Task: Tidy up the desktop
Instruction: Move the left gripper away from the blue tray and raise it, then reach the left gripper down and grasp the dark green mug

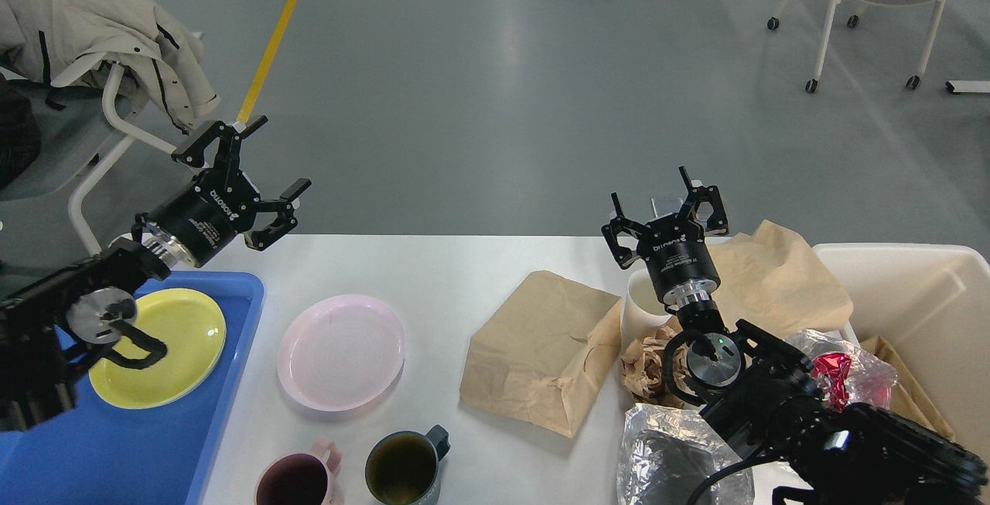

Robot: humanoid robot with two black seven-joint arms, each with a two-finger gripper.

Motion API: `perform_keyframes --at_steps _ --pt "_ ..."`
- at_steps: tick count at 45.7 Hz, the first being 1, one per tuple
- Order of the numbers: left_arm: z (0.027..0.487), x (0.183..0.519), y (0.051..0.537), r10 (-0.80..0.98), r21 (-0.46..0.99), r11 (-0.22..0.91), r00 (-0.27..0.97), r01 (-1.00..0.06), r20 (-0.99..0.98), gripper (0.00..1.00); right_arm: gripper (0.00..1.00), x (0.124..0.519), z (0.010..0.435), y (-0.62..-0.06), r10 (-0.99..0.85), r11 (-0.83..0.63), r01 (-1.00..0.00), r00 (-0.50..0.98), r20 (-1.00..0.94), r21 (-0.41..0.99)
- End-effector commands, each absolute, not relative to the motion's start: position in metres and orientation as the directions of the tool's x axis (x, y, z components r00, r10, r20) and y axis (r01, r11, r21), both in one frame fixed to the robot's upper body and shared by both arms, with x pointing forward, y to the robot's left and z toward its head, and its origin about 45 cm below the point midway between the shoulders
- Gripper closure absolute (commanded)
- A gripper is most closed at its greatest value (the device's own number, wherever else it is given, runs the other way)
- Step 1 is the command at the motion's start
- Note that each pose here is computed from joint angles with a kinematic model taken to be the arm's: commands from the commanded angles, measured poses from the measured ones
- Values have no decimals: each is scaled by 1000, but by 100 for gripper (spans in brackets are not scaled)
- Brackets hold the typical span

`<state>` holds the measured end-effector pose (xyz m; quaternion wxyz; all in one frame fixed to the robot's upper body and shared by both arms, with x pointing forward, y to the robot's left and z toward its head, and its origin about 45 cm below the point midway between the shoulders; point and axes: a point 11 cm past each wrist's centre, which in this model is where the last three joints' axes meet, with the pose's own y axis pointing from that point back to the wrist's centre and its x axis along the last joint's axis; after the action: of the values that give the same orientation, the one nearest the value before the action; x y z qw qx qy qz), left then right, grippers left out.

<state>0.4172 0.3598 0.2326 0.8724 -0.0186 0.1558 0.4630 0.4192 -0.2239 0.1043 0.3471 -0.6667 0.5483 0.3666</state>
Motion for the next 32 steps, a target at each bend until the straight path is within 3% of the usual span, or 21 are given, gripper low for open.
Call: perform_keyframes --at_steps 1,10,19,25,32 --pt "273 405 377 773 305 625 623 -718 -117 0 0 419 104 -224 -476 -158 -986 130 -870 -61" --pt "320 396 391 665 530 600 742 -600 87 0 0 419 104 -224 -476 -158 -986 130 -870 -61" --pt "363 369 395 381 746 489 880 -451 283 0 0 419 104 -224 -476 -158 -986 130 -870 -61" --pt "355 351 363 122 835 465 955 -295 269 0 0 419 104 -224 -476 -158 -986 130 -870 -61" --pt "336 336 329 -123 894 395 952 -211 279 0 0 419 104 -224 -476 -158 -986 130 -870 -61"
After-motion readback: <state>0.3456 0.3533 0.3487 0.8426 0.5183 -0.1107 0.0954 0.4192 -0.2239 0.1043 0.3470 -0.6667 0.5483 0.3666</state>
